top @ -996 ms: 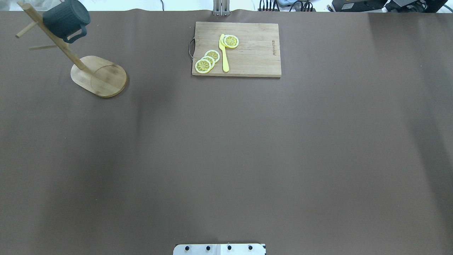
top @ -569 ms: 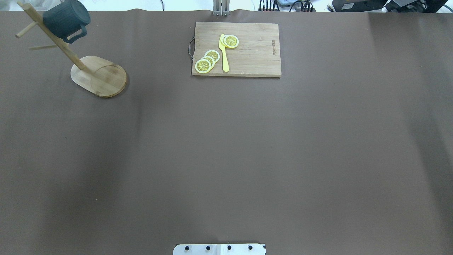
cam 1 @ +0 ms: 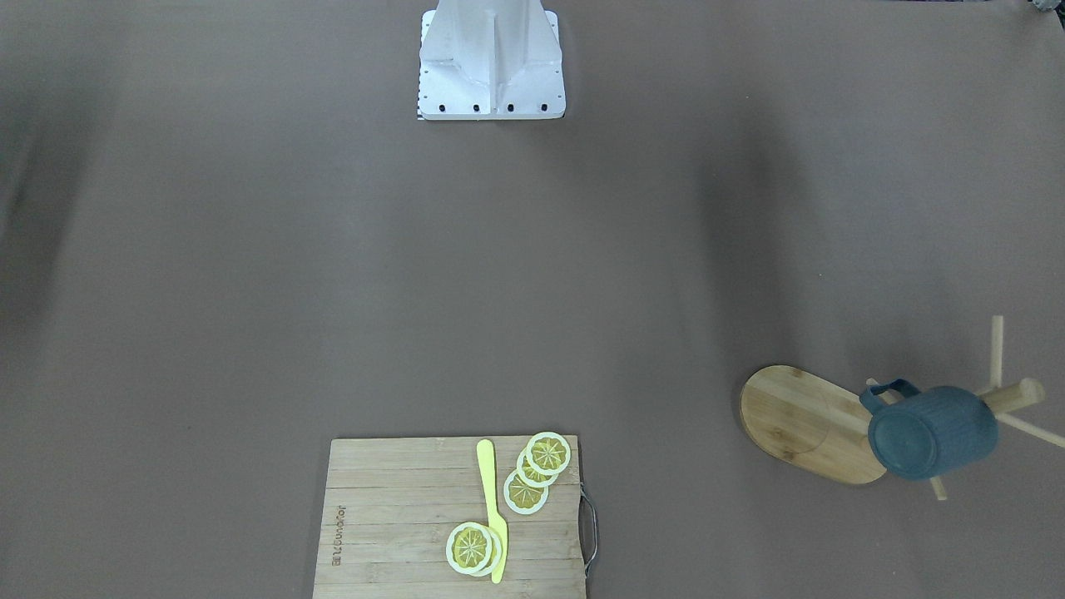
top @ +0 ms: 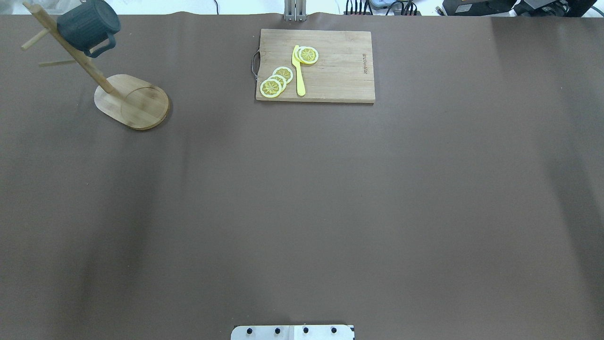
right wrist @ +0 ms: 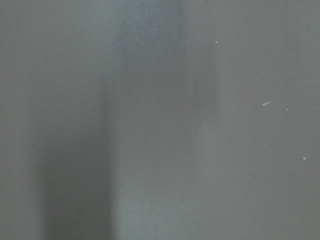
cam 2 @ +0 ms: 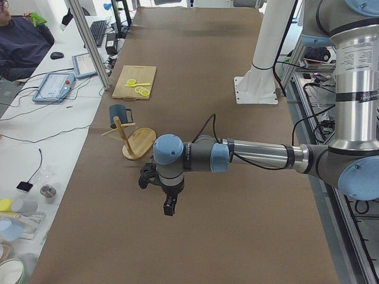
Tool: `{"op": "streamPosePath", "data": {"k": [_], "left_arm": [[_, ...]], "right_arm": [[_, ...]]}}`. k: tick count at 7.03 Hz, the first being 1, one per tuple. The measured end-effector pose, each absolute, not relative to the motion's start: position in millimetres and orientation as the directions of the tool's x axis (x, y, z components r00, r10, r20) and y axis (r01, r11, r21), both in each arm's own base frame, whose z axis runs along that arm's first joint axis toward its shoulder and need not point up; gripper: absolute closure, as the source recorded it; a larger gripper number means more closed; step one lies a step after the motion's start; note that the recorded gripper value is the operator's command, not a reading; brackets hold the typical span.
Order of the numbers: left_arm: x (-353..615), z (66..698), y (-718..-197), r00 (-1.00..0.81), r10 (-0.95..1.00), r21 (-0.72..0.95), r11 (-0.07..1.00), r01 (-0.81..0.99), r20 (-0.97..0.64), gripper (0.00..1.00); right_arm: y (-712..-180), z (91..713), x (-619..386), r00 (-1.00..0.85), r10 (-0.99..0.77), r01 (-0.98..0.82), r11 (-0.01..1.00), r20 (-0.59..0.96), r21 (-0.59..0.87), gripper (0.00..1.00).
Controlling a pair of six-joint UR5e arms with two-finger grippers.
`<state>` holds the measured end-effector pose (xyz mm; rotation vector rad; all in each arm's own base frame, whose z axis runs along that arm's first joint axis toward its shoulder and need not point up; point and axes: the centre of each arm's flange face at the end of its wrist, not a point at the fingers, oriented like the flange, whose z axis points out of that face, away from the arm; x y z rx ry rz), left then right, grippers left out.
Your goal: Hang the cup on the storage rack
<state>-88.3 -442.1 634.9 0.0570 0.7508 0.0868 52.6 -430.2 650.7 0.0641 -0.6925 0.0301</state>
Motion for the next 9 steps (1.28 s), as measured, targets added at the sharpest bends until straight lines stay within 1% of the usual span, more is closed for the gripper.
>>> {"op": "streamPosePath", "data": {"k": [2,4,7,9], "left_arm": [[-96.8,626.6,-440.6,0.684,0.033,0.061,0.998,0.017,-0.729,0.01],[-97.8,621.5,-443.6,0.677,0.036,0.072,0.997,0.025,-0.735,0.01],[-97.2,634.0,-441.2,0.675,0.028,0.060,0.998,0.024,-0.737,0.01],[-96.2,641.9,-426.4,0.680,0.030,0.058,0.998,0.019,-0.733,0.01]], "right_arm": [[-429.7,651.9,52.1,0.767,0.008,-0.048,0.998,0.641,0.045,0.00],[-429.4,653.1,52.4,0.767,0.011,-0.049,0.998,0.642,0.042,0.00],[-427.7,656.5,52.3,0.768,0.015,-0.049,0.998,0.641,0.036,0.00],[-425.0,660.0,52.4,0.767,0.024,-0.053,0.998,0.641,0.026,0.00]]}}
